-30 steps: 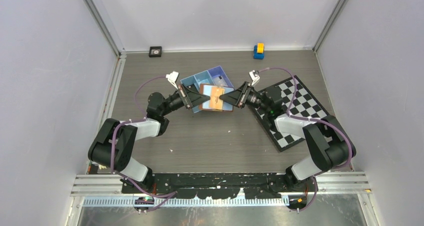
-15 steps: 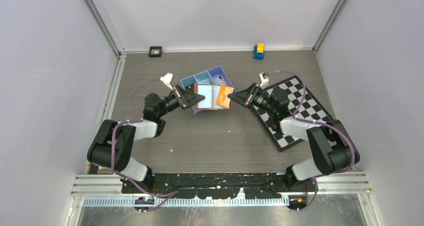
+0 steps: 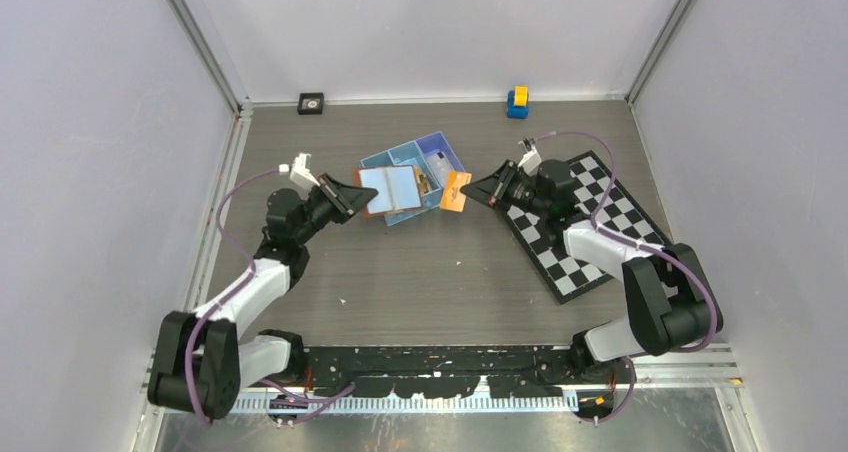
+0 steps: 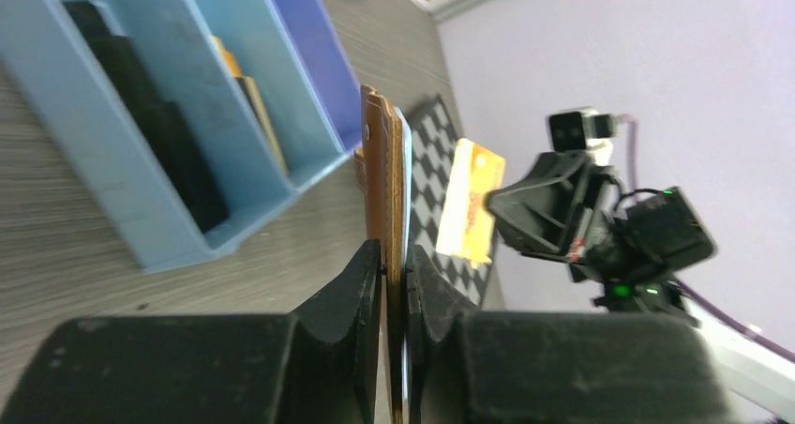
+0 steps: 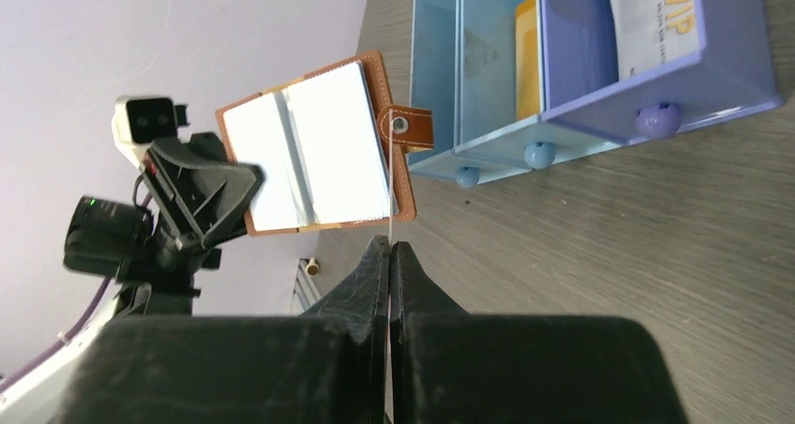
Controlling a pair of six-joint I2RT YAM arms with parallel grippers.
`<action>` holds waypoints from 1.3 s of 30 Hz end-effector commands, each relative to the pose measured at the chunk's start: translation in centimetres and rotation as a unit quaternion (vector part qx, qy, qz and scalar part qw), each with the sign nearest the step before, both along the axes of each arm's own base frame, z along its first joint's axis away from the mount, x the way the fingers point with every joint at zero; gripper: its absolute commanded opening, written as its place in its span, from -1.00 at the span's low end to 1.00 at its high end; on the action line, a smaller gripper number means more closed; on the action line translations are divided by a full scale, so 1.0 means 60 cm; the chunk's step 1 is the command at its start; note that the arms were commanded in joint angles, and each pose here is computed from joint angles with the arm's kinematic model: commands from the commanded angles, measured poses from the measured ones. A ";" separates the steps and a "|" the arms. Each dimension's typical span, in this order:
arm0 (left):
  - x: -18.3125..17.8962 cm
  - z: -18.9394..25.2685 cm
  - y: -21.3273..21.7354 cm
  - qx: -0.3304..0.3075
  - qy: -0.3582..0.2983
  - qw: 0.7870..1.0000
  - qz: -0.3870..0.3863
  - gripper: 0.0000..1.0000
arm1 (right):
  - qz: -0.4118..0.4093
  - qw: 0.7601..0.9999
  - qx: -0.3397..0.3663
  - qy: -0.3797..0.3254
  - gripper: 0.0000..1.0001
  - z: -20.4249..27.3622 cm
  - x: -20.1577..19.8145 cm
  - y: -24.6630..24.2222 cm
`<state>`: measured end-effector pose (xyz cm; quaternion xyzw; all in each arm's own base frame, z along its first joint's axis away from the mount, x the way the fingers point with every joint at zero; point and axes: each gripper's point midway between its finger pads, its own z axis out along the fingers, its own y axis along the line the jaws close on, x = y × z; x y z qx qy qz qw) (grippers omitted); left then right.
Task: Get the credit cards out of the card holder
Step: Place the credit card in the storage box.
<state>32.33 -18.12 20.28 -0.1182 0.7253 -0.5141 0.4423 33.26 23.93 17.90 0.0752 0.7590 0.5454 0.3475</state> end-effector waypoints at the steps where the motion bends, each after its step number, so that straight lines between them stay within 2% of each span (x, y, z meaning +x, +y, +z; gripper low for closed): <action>1: 0.004 -0.036 0.067 0.068 0.010 0.992 0.109 -1.00 | -0.009 0.997 -0.067 -0.046 -0.99 0.041 0.038 -0.003; 7: -0.007 -0.024 0.122 0.084 -0.008 0.976 0.199 -1.00 | 0.065 0.980 -0.186 -0.038 -0.99 0.027 0.067 0.044; 13: -0.024 -0.004 0.147 0.077 -0.030 0.968 0.237 -1.00 | 0.093 0.969 -0.227 -0.040 -0.99 0.021 0.118 0.077; 22: -0.045 0.013 0.172 0.058 -0.052 0.958 0.277 -1.00 | 0.140 0.948 -0.285 -0.033 -0.99 -0.039 0.162 0.139; 31: -0.046 0.013 0.165 0.050 -0.051 0.961 0.266 -1.00 | 0.166 0.940 -0.299 -0.018 -0.98 -0.081 0.180 0.174; 33: -0.045 0.013 0.163 0.050 -0.049 0.962 0.263 -1.00 | 0.159 0.938 -0.307 -0.018 -0.67 -0.083 0.185 0.171; 35: -0.045 0.012 0.163 0.050 -0.049 0.962 0.263 -1.00 | 0.134 0.937 -0.322 -0.021 -0.50 -0.078 0.192 0.159; 39: -0.045 0.011 0.161 0.050 -0.048 0.963 0.261 -1.00 | 0.087 0.942 -0.323 -0.038 -0.35 -0.039 0.191 0.138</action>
